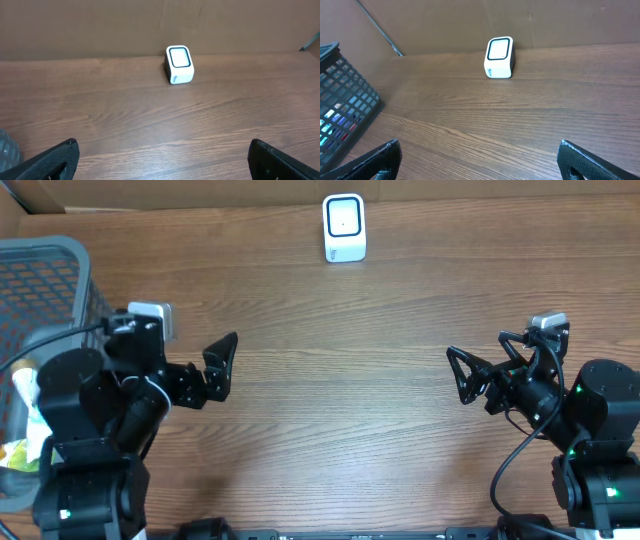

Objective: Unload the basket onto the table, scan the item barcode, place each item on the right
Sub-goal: 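Swing the left gripper over the basket and lower into it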

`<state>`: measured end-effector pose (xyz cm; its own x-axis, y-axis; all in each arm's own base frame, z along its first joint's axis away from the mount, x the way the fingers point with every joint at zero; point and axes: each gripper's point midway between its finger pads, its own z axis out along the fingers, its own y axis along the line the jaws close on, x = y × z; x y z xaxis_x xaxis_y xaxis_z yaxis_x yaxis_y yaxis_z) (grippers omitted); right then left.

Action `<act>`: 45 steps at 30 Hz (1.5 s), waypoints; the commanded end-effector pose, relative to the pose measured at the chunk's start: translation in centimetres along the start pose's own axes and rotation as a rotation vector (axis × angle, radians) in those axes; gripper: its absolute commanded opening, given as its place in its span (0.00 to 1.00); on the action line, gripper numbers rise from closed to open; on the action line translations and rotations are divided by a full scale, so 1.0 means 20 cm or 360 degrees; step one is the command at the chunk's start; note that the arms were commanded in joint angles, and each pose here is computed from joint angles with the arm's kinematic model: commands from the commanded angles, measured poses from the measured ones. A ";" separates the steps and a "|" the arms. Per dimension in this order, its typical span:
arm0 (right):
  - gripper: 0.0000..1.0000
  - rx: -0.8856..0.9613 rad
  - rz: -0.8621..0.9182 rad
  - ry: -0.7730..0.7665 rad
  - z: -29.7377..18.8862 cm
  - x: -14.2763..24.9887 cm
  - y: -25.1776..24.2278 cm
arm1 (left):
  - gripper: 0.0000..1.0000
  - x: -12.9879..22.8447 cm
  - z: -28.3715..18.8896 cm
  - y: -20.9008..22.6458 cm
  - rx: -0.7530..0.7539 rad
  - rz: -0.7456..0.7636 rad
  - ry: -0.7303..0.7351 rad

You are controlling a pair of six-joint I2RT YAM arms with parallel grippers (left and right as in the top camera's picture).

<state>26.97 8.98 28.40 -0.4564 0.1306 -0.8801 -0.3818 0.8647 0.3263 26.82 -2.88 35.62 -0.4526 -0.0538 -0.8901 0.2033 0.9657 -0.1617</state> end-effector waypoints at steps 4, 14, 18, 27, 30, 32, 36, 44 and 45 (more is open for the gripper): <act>1.00 -0.0029 -0.0022 -0.0024 -0.03 -0.05 0.04 | 1.00 -0.09 -0.04 -0.03 0.0028 0.0027 0.0015; 1.00 -0.0101 -0.0006 0.0007 -0.03 -0.03 0.08 | 0.99 -0.14 0.00 -0.05 0.0090 -0.0016 0.0112; 1.00 -0.0184 -0.0008 0.0020 -0.03 -0.02 0.12 | 0.99 -0.11 0.04 -0.03 0.0084 -0.0041 0.0172; 1.00 -0.0131 -0.0005 0.0035 0.00 -0.02 0.08 | 0.99 -0.20 0.07 0.04 -0.0019 -0.0079 0.0156; 0.99 -0.0119 0.0022 0.0073 0.03 0.00 0.06 | 0.99 -0.25 0.04 0.17 -0.0279 -0.0178 0.0194; 0.99 -0.0113 0.0041 0.0107 0.06 0.02 0.04 | 1.00 -0.30 0.00 0.25 -0.0461 -0.0216 0.0221; 0.98 -0.0104 0.0071 0.0164 0.11 0.05 0.01 | 1.00 -0.36 -0.13 0.43 -0.0847 -0.0374 0.0228; 0.98 -0.0092 0.0105 0.0229 0.16 0.09 -0.02 | 1.00 -0.20 -0.42 0.78 -0.1398 -0.0950 0.0234; 0.98 -0.0092 0.0106 0.0231 0.17 0.09 -0.02 | 1.00 -0.17 -0.46 0.83 -0.1466 -0.1024 0.0242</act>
<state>28.61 10.24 23.84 -0.6254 0.1156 -0.7717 -0.3679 0.8284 0.4223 25.42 12.38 40.10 -0.4941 -0.5187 -0.6977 -0.6424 0.7586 -0.1089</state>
